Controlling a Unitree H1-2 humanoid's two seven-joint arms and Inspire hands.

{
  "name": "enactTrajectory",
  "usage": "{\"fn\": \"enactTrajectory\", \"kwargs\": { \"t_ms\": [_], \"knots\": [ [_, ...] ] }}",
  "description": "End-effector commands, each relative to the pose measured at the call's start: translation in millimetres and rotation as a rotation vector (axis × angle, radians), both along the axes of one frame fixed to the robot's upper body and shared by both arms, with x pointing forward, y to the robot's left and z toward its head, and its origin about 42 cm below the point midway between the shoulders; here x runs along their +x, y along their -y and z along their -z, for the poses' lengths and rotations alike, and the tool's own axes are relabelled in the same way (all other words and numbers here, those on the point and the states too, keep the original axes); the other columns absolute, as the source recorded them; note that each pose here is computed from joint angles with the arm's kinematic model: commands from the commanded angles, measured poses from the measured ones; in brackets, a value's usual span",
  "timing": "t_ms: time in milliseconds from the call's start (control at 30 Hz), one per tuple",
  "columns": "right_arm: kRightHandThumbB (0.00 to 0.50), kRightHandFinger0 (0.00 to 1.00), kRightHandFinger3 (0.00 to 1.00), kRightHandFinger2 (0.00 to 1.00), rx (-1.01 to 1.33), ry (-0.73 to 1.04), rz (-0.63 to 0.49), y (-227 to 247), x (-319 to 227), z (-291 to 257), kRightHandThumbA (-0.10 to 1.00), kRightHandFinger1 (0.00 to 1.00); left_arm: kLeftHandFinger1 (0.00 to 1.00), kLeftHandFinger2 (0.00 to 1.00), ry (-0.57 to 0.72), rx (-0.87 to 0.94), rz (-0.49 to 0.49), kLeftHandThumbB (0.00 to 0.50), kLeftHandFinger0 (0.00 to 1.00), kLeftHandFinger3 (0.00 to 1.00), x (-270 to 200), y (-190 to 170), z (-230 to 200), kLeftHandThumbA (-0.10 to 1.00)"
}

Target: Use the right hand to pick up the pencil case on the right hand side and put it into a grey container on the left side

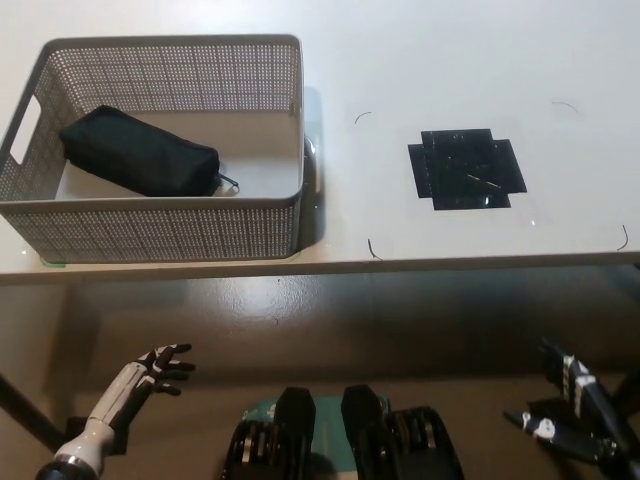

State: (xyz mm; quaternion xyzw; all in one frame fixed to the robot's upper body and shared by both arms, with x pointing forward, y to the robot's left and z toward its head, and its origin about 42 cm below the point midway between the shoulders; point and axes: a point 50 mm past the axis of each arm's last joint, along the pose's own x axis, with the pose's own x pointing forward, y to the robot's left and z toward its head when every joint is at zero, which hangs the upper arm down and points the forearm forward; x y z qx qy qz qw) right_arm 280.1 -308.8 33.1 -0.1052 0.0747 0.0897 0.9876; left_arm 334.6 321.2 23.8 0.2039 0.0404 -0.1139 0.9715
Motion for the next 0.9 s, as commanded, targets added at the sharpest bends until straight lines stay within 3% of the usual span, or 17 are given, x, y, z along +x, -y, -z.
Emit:
{"fn": "enactTrajectory", "kwargs": {
  "t_ms": [0, 133, 300, 533, 600, 867],
  "knots": [
    [0.211, 1.00, 1.00, 1.00, 0.013, 0.145, 0.063, 16.5, 15.6, 0.7, 1.00, 1.00, 0.73, 0.71, 0.098, -0.001, -0.049, 0.500, 0.68, 0.83, 15.1, -11.0, -19.2, 1.00],
    [0.188, 1.00, 1.00, 1.00, 0.035, 0.136, 0.074, 14.8, 25.7, 3.5, 1.00, 1.00, 0.72, 0.71, 0.111, 0.011, -0.056, 0.500, 0.68, 0.83, 13.2, -13.6, -21.4, 1.00],
    [0.232, 1.00, 1.00, 1.00, 0.077, 0.119, 0.087, 14.4, 31.4, 7.7, 1.00, 1.00, 0.70, 0.70, 0.128, 0.022, -0.054, 0.500, 0.66, 0.84, 18.0, -11.9, -25.9, 1.00],
    [0.216, 1.00, 1.00, 1.00, -0.020, 0.126, 0.047, 10.9, 38.5, 7.9, 1.00, 1.00, 0.72, 0.73, 0.128, 0.020, -0.056, 0.500, 0.66, 0.87, 18.5, -13.7, -26.7, 1.00],
    [0.253, 1.00, 1.00, 1.00, -0.036, 0.119, 0.055, 9.1, 39.6, 8.8, 1.00, 1.00, 0.72, 0.73, 0.131, 0.014, -0.051, 0.500, 0.66, 0.86, 18.6, -13.7, -28.0, 1.00],
    [0.261, 1.00, 1.00, 1.00, -0.059, 0.121, 0.044, 5.8, 43.0, 8.1, 1.00, 1.00, 0.70, 0.72, 0.135, 0.027, -0.046, 0.500, 0.64, 0.87, 21.2, -14.8, -30.4, 1.00]
  ]
}}
